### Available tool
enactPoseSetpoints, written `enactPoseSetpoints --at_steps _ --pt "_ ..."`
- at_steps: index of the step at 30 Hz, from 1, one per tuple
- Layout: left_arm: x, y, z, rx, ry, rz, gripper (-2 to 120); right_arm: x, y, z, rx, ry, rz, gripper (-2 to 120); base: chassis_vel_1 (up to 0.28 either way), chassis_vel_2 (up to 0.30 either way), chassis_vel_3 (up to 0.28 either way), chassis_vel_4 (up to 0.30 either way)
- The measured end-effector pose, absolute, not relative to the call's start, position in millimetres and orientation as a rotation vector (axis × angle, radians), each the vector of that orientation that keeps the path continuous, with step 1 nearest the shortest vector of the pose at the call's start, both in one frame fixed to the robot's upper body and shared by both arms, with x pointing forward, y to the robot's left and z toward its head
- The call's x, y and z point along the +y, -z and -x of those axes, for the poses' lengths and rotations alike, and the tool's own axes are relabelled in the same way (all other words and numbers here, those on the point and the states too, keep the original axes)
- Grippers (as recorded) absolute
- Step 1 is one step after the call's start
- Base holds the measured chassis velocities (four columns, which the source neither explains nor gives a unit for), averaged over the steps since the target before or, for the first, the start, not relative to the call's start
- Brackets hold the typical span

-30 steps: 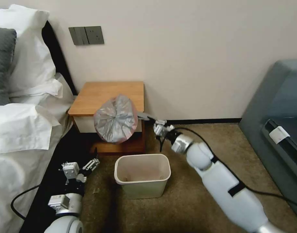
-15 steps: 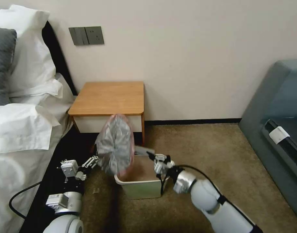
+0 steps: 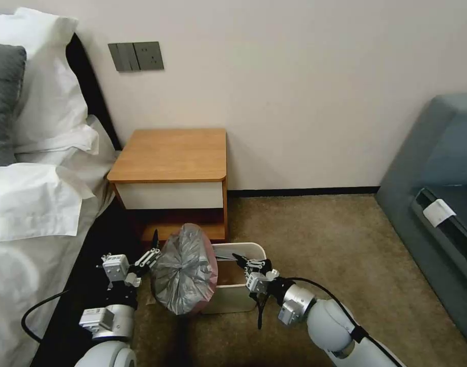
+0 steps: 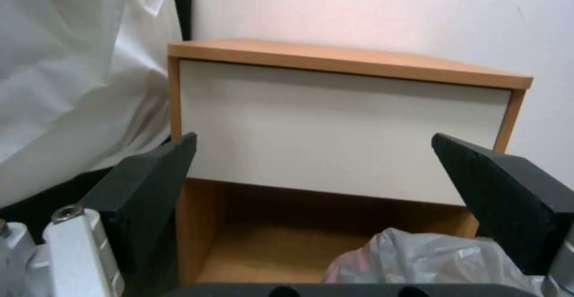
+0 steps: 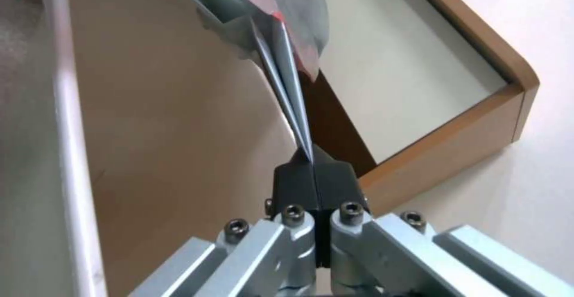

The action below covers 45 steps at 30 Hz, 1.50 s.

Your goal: Pick up the garbage bag from the table and place it over the trash can.

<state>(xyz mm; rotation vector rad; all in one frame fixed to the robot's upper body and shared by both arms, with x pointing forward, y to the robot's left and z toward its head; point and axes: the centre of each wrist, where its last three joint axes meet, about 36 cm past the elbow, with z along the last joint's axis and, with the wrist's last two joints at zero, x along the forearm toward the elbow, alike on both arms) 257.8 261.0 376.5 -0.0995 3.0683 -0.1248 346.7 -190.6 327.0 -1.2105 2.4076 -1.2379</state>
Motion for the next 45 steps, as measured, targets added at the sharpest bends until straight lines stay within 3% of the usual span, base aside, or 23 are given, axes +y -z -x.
enactPoseSetpoints --at_steps 12,27,32,39,45 --pt "259.3 -373.7 -263.3 3.074 0.123 0.091 98 -208.5 -352.2 -360.5 2.42 1.183 1.257 37 0.0 0.0 0.0 0.0" --pt "262.9 -379.4 -270.1 3.096 0.147 0.057 98 -302.1 -393.9 -331.3 2.48 1.259 1.288 95 0.0 0.0 0.0 0.0" --pt "257.7 -397.3 -264.8 3.121 0.248 -0.013 97 -312.6 -400.9 -324.8 2.52 1.22 1.197 100 0.0 0.0 0.0 0.0" --pt "225.2 -434.1 -249.7 3.212 0.625 -0.417 94 -302.0 -386.1 -319.3 2.589 1.098 1.084 100 0.0 0.0 0.0 0.0" --pt "218.9 -413.6 -247.3 3.357 0.589 -0.323 95 -295.9 -379.6 -315.7 2.599 1.057 1.079 100 0.0 0.0 0.0 0.0"
